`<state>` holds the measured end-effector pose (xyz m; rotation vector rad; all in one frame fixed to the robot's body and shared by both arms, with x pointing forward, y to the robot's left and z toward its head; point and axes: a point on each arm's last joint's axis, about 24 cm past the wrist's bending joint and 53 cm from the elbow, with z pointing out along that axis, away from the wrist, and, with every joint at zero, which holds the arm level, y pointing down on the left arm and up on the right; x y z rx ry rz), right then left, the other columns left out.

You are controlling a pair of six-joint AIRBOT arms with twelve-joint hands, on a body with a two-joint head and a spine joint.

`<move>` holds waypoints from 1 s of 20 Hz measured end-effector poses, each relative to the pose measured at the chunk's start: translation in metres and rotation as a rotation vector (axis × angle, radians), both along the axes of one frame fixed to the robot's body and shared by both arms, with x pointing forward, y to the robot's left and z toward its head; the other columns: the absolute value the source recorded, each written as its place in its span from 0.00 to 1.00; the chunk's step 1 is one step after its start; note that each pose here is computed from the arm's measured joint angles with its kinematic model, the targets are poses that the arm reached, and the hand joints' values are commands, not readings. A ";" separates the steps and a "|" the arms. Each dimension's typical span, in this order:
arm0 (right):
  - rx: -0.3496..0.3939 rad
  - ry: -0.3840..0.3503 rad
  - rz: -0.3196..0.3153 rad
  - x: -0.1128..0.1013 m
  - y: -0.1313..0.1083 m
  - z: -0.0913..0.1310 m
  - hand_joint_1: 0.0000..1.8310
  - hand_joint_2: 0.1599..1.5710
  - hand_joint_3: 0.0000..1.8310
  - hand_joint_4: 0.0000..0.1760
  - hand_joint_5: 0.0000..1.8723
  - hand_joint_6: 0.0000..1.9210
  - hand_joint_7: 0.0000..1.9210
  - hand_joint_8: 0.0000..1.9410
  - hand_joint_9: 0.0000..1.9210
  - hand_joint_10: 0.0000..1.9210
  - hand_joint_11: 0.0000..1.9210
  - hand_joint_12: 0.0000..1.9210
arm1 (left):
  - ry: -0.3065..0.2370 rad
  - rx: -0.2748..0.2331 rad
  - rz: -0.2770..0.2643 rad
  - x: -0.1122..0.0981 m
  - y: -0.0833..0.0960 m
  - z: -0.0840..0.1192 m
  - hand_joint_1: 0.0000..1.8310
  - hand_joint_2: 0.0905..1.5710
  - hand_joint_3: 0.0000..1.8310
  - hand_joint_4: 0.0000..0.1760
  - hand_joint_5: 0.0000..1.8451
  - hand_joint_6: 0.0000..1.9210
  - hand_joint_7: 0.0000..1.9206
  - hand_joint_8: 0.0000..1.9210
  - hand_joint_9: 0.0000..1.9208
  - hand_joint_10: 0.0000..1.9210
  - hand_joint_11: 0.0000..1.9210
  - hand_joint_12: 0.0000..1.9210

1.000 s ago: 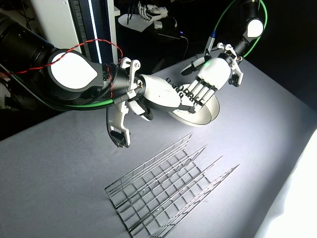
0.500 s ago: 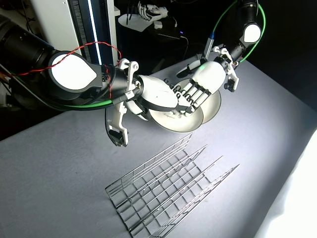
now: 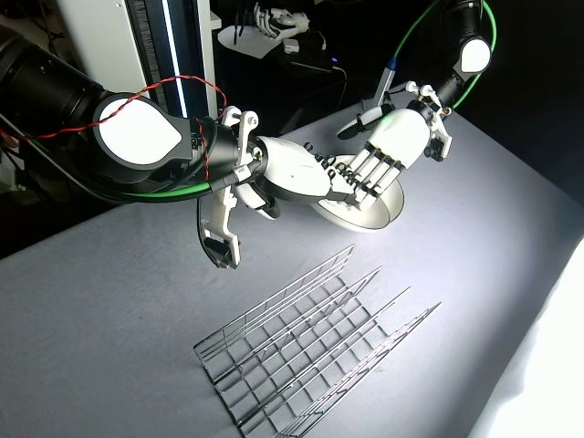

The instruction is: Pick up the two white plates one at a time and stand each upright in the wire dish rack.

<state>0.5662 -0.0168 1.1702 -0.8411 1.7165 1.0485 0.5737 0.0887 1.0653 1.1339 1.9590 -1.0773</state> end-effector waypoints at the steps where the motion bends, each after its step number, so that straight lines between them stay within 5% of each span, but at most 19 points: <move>1: 0.000 0.000 0.000 0.000 0.000 0.000 0.70 0.64 0.00 0.00 0.03 0.00 0.00 0.00 0.00 0.00 0.00 0.14 | 0.004 0.007 0.004 -0.001 0.005 -0.002 0.00 0.64 0.00 0.00 0.00 0.00 0.00 0.00 0.00 0.00 0.00 0.00; 15: -0.001 0.001 0.001 0.000 0.002 -0.001 0.71 0.63 0.00 0.00 0.04 0.00 0.00 0.00 0.00 0.00 0.00 0.14 | -0.032 0.089 -0.049 -0.012 0.048 -0.005 0.00 0.64 0.00 0.00 0.00 0.00 0.00 0.00 0.00 0.00 0.00 0.00; 20: 0.000 0.002 0.001 0.000 0.002 -0.001 0.72 0.63 0.00 0.00 0.04 0.00 0.01 0.00 0.00 0.00 0.00 0.16 | -0.087 0.111 -0.041 0.008 0.062 0.007 0.00 0.64 0.00 0.00 0.00 0.00 0.00 0.00 0.00 0.00 0.00 0.00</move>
